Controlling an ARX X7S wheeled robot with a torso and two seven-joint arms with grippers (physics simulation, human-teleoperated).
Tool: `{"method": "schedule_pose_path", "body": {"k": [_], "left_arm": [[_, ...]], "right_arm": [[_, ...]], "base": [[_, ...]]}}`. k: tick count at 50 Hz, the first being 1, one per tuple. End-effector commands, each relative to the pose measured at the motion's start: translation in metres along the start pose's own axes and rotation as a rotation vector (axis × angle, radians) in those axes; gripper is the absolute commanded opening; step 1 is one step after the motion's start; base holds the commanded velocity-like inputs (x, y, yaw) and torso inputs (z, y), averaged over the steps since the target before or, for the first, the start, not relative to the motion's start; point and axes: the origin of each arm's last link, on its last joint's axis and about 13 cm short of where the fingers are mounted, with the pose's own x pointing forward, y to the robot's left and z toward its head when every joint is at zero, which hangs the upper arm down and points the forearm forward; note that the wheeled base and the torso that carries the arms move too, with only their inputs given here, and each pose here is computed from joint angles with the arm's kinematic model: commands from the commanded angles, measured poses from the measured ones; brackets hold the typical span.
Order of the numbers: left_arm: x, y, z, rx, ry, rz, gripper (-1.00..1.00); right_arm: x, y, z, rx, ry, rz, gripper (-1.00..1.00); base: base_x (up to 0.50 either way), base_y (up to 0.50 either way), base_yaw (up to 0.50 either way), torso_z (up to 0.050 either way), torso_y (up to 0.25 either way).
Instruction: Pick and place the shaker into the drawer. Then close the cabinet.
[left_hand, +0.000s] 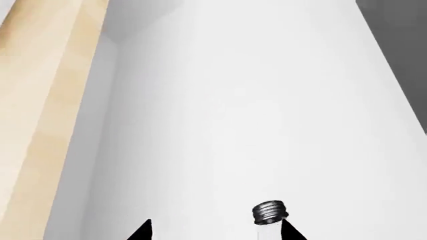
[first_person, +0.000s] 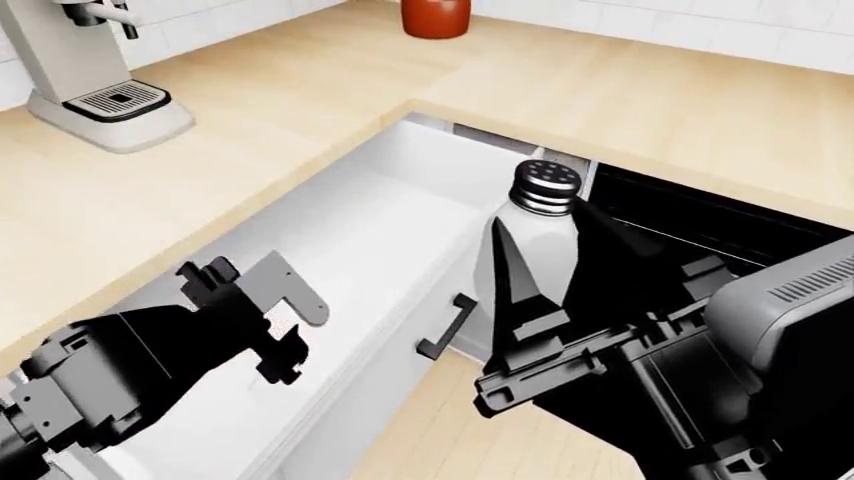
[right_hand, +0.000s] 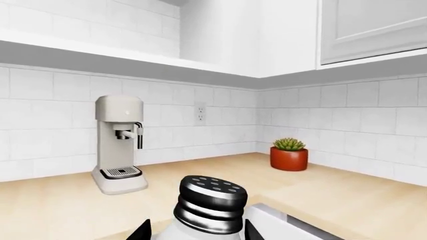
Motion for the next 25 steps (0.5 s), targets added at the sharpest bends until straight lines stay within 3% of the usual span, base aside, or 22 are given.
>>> {"method": "schedule_pose_path", "body": {"k": [1, 8, 14, 22, 25], "left_arm": [[-0.025, 0.020, 0.031, 0.021, -0.178, 0.113, 1.00], [-0.055, 0.038, 0.062, 0.049, -0.333, 0.199, 1.00], [-0.074, 0.054, 0.075, 0.091, -0.411, 0.343, 1.00], [-0.122, 0.049, 0.083, -0.083, -0.636, 0.468, 1.00], [-0.137, 0.044, 0.082, -0.131, -0.684, 0.501, 1.00]], "right_arm": [[0.001, 0.000, 0.001, -0.013, -0.018, 0.000, -1.00], [0.001, 0.000, 0.002, -0.012, -0.017, -0.001, -1.00], [0.002, -0.001, 0.002, -0.013, -0.015, 0.000, -1.00], [0.007, -0.007, 0.004, -0.016, 0.060, -0.011, -1.00], [0.010, -0.008, 0.007, -0.032, 0.111, 0.040, -1.00]], "base": [[0.00, 0.00, 0.00, 0.000, 0.000], [0.00, 0.00, 0.00, 0.000, 0.001], [0.00, 0.00, 0.00, 0.000, 0.000], [0.00, 0.00, 0.00, 0.000, 0.000], [0.00, 0.00, 0.00, 0.000, 0.000]]}}
